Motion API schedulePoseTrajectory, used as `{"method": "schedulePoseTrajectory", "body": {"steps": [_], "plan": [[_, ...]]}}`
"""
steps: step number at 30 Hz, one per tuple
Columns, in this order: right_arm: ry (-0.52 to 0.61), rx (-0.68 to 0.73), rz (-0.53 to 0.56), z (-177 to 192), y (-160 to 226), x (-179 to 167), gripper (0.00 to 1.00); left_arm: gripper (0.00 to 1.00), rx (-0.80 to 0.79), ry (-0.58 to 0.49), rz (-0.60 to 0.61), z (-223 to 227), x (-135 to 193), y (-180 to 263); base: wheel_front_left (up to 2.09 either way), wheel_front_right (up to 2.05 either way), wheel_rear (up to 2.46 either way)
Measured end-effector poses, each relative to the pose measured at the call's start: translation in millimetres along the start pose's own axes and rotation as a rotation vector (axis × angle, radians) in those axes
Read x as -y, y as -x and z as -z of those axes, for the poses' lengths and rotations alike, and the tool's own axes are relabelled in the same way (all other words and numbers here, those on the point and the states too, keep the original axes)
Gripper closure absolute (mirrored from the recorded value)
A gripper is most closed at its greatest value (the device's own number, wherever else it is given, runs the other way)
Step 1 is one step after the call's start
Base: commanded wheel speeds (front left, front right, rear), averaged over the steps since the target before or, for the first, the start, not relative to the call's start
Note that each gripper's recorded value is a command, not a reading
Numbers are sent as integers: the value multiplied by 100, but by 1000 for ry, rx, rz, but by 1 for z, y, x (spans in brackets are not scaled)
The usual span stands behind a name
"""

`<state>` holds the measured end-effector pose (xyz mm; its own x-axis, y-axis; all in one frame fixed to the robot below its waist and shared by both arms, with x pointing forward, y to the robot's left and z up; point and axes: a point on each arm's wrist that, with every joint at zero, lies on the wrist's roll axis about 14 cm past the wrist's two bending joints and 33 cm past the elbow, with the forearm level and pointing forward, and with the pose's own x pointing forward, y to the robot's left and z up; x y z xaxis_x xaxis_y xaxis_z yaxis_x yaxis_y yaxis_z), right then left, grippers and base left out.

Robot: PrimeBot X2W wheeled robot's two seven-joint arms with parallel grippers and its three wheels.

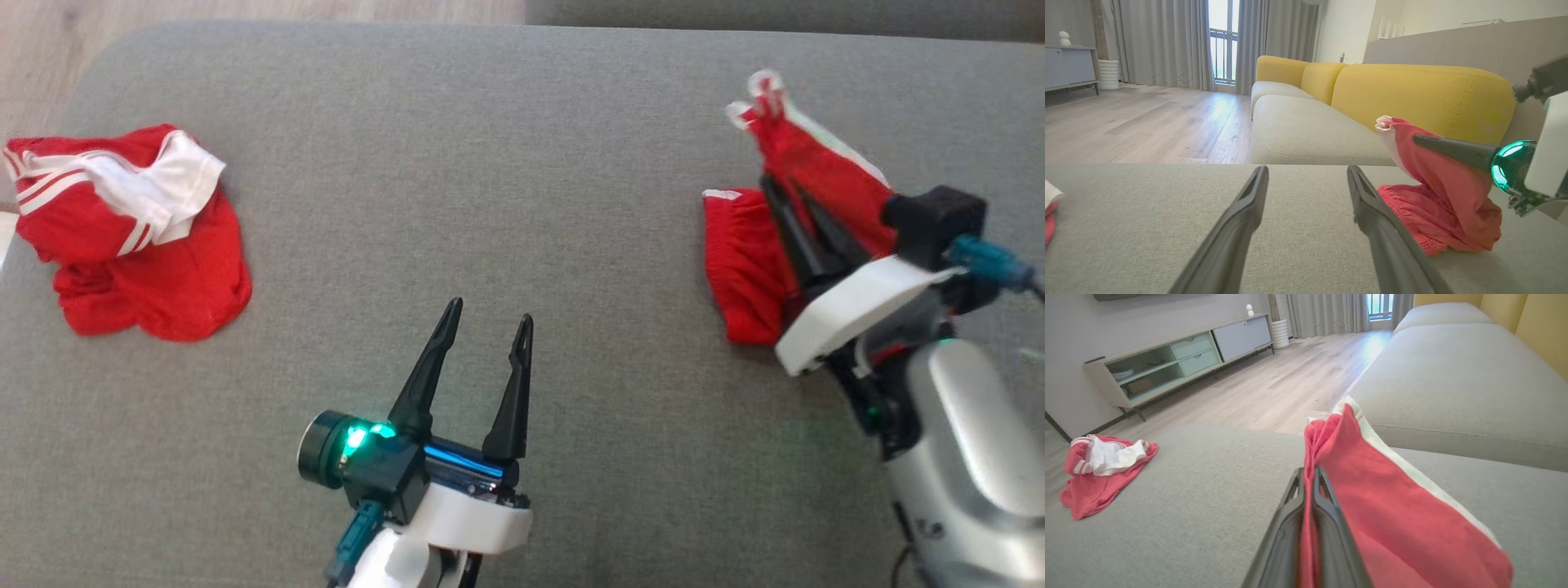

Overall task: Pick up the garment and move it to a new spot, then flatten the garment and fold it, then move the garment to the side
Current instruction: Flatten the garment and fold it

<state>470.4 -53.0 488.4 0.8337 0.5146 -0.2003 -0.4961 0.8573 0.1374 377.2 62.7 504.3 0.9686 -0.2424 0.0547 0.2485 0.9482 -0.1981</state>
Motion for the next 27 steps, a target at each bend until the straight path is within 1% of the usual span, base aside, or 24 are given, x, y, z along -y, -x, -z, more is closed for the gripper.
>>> {"method": "schedulePoseTrajectory", "body": {"steps": [3,6,10,13,17,23,27], "plan": [[-30,18,-24,0,-4,-13,0,0,-1,-1,-7,0,-2,1,0,0,0],[-43,61,-24,-10,-3,-12,0,0,0,3,-8,0,-2,1,0,0,0],[-15,133,25,-30,11,9,0,0,8,6,-8,-3,0,1,0,0,0],[-4,184,85,-40,32,33,0,0,21,4,-8,-7,0,2,0,0,0],[-1,263,158,-48,63,55,0,0,28,2,-45,-10,-6,8,0,0,0],[0,330,212,-35,104,58,0,0,38,-21,-109,-13,-19,24,0,0,0],[-7,310,237,-13,129,55,0,0,41,-34,-153,-14,-26,39,0,0,0]]}}
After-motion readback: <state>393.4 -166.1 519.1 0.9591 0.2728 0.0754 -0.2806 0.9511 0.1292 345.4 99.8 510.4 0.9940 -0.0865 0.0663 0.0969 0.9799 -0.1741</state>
